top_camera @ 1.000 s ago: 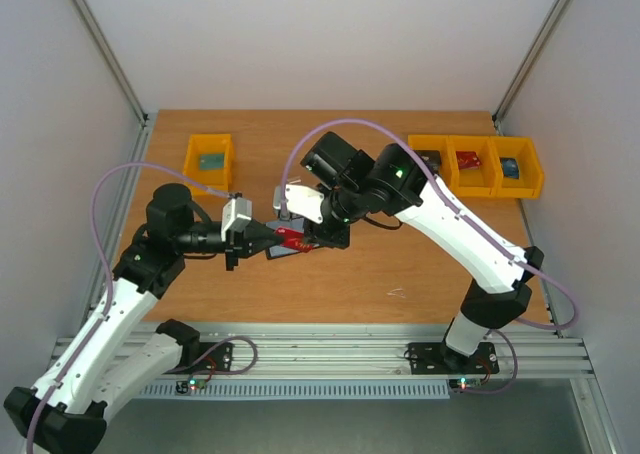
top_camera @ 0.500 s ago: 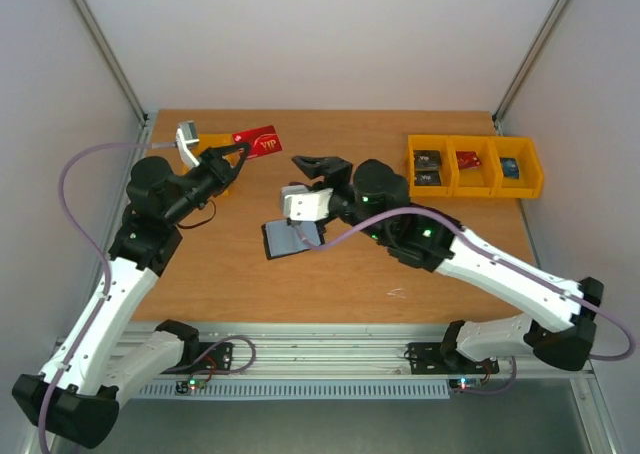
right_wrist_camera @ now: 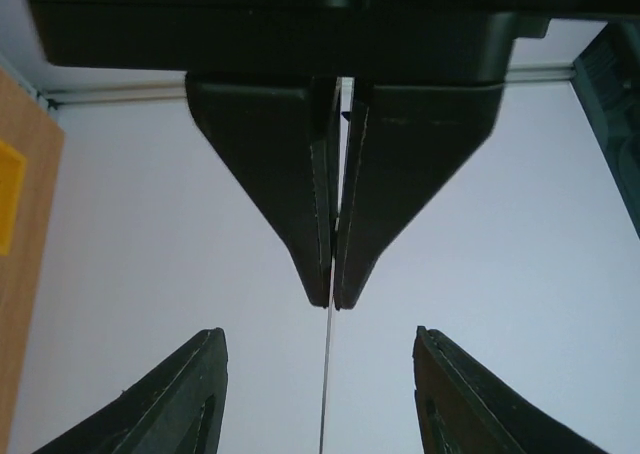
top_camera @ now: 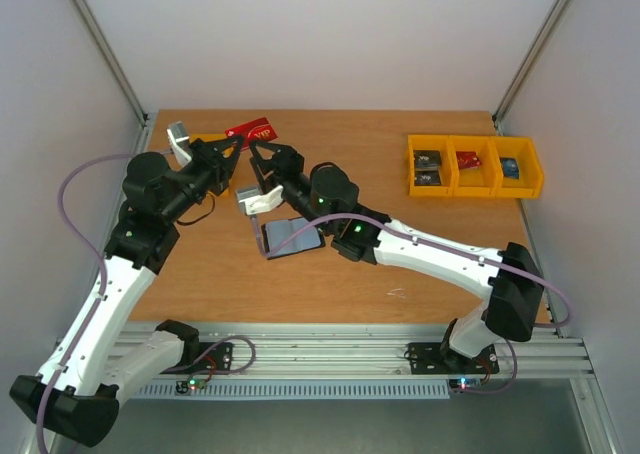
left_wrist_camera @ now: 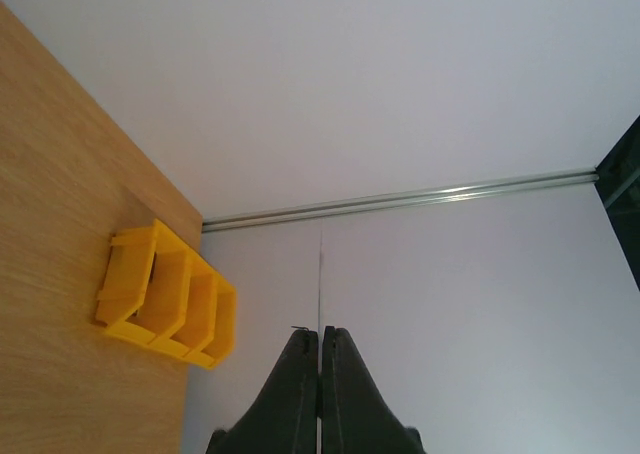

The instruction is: Take the credit cards out of the card holder

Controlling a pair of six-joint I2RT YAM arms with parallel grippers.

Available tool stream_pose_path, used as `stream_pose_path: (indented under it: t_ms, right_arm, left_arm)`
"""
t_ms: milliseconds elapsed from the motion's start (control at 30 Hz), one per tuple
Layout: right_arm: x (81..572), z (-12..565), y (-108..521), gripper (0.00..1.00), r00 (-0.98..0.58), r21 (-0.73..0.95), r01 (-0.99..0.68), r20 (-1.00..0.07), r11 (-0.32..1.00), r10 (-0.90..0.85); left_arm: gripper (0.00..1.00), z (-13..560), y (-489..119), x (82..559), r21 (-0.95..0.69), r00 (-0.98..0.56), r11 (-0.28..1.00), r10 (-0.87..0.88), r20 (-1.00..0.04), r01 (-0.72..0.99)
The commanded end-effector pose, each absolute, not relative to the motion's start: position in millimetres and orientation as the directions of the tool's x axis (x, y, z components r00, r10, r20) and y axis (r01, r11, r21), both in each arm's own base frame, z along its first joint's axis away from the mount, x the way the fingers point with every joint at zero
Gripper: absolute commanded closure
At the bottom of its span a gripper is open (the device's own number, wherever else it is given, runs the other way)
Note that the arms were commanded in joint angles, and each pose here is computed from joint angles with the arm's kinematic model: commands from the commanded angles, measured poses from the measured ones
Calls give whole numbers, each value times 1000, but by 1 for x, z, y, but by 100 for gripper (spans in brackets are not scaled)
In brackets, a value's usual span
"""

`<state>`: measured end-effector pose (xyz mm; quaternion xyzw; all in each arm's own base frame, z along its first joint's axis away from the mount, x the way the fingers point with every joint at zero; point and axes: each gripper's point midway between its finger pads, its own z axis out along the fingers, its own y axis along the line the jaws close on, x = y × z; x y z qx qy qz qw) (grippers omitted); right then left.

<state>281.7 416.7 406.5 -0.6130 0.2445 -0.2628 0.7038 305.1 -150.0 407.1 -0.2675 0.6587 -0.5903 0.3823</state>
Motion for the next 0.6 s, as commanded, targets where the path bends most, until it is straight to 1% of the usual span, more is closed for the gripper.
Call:
stream_pose_path:
  t_ms: [0, 100, 233, 333, 467, 500, 567]
  right_arm:
    - [284, 455, 412, 54, 657, -942, 326, 172, 72, -735]
    - [285, 446, 414, 64, 662, -950, 309, 184, 41, -727]
    - [288, 450, 410, 76, 653, -957, 288, 164, 42, -739]
    - [292, 446, 409, 81, 644, -962, 271, 168, 18, -746]
    - [298, 436, 409, 83, 636, -968, 252, 174, -10, -752]
    - [299, 436, 409, 85, 633, -968, 250, 173, -12, -755]
    - [303, 434, 409, 92, 626, -970, 242, 170, -18, -761]
  left_arm:
    - [100, 422, -149, 302, -986, -558, 114, -813, -164, 124]
    - [100, 425, -151, 302, -984, -562, 109, -809, -171, 141]
    - [100, 415, -151, 303, -989, -568, 109, -810, -144, 95]
    - [100, 420, -153, 301, -988, -573, 104, -805, -152, 116]
    - [100, 423, -156, 301, -986, -581, 111, -797, -165, 127]
    - [100, 422, -156, 301, -986, -581, 111, -797, -164, 126]
    - [100, 421, -157, 301, -986, -583, 111, -796, -162, 121]
